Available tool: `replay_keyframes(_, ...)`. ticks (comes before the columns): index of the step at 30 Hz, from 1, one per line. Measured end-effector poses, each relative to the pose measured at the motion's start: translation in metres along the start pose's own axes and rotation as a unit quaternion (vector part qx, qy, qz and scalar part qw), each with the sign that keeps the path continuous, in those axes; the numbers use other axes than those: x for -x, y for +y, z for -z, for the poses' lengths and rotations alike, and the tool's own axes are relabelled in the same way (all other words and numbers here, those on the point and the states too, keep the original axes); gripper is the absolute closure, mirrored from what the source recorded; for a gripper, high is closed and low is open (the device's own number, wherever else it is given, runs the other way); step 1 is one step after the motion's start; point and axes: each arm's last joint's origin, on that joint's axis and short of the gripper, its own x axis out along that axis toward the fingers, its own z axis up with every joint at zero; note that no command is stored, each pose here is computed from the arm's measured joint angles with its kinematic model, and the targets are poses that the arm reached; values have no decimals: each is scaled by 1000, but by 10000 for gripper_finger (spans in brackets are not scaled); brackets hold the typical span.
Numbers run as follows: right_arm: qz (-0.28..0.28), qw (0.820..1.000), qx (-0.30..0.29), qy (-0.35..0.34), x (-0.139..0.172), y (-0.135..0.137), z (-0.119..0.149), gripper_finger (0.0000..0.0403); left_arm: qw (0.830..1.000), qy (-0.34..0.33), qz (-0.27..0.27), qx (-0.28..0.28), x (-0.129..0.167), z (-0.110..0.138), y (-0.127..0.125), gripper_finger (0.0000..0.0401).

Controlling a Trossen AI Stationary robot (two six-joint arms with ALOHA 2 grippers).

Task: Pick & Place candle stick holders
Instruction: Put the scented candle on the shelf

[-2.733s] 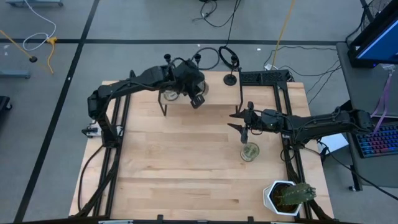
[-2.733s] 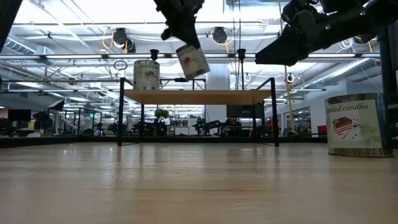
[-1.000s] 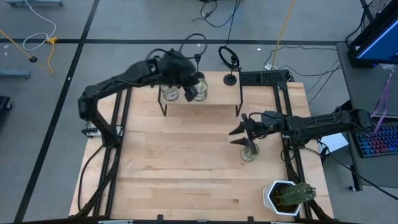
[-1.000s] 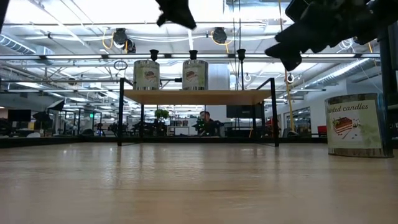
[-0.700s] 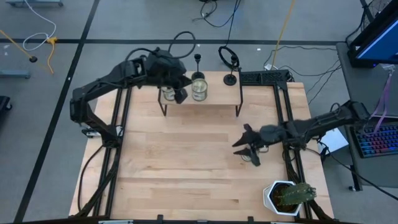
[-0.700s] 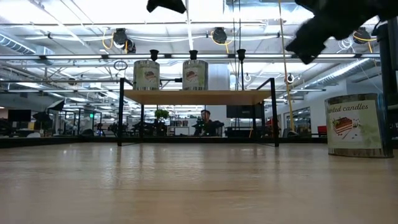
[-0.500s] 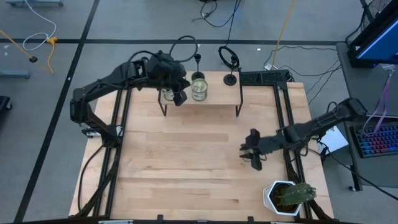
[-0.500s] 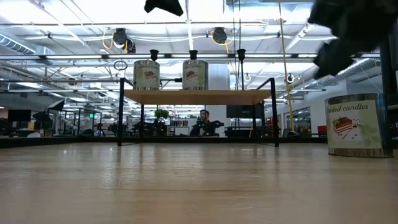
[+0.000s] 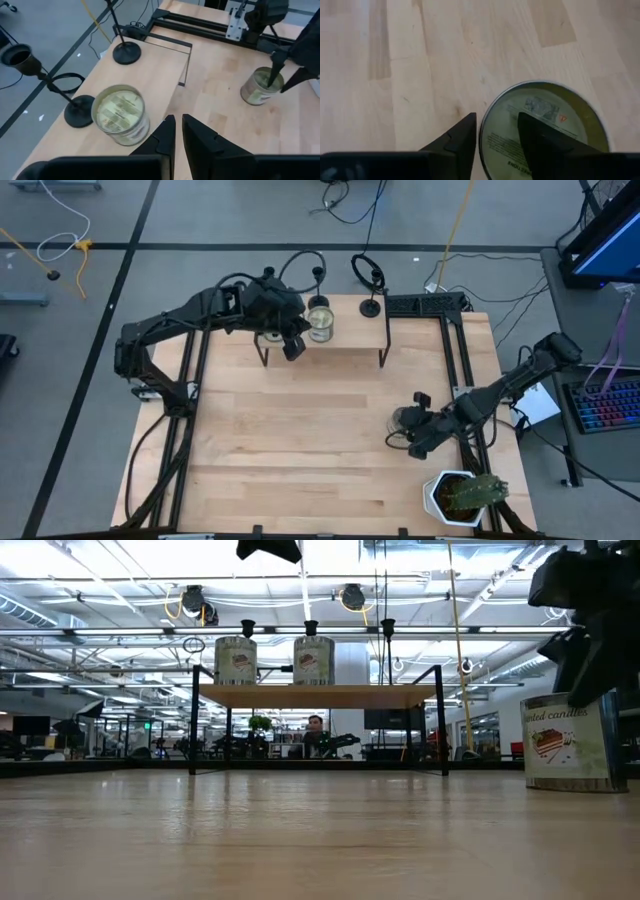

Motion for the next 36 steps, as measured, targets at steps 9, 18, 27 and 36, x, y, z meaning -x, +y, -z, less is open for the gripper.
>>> replay_keyframes(9, 9, 1000, 19, 12, -6, 2, 1, 353, 1000, 1, 14, -3, 1, 1, -12, 364)
replay_keyframes(18, -57, 998, 16, -28, 9, -7, -19, 399, 998, -45, 42, -17, 35, -1, -24, 364)
replay_keyframes(27, -99, 957, 181, -201, 71, -20, -116, 401, 996, -68, 47, -40, 56, 0, -24, 364)
replay_keyframes(36, 76, 985, 96, -119, 90, -105, -197, 402, 995, -49, 17, -88, 55, 4, -22, 364)
